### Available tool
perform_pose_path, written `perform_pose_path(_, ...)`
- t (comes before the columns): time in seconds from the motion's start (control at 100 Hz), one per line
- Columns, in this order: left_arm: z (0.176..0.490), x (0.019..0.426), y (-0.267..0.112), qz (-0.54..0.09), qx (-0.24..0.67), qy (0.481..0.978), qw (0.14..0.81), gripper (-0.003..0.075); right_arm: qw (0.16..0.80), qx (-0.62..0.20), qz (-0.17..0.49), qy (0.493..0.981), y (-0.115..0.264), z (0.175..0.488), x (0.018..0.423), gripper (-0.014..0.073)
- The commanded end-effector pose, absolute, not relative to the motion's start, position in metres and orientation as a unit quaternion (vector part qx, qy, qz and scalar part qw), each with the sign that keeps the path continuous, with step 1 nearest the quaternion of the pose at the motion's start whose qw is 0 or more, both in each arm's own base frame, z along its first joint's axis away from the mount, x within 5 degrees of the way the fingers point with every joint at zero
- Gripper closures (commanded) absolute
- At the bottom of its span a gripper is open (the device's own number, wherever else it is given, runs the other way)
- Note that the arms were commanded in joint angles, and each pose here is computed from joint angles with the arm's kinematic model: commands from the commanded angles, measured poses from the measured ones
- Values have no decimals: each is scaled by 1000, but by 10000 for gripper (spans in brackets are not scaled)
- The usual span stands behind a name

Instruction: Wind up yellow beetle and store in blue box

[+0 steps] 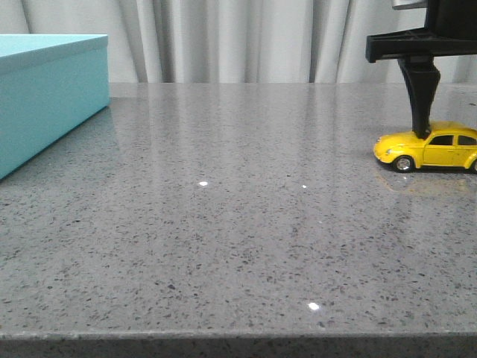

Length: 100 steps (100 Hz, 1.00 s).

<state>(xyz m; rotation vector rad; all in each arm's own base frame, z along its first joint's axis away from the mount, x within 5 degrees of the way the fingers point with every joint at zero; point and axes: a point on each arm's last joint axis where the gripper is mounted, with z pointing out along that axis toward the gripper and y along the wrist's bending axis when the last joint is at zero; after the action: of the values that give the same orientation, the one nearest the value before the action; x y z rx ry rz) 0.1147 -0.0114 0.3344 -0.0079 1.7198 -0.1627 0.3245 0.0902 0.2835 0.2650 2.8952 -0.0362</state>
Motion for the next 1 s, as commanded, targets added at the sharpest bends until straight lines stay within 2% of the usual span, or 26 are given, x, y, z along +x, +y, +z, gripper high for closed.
perform_pose_path(0.0,352,116,-12,-78,-6,721,688,312,149,80,-38,985,77,296,325,128)
perform_pose_path(0.11,352,116,-12,-78,-6,721,688,312,179,83,-7,980,81,313,321,128)
perform_pose_path(0.29,352,116,-12,-78,-6,721,688,312,284,55,86,953,97,390,293,128)
perform_pose_path(0.38,353,116,-12,-78,-6,719,691,312,317,38,103,942,99,412,277,128)
perform_pose_path(0.83,356,116,-11,-78,-8,705,705,312,351,26,116,929,92,432,256,128)
perform_pose_path(0.99,357,116,-11,-85,-13,703,706,312,405,5,136,904,90,439,239,128)
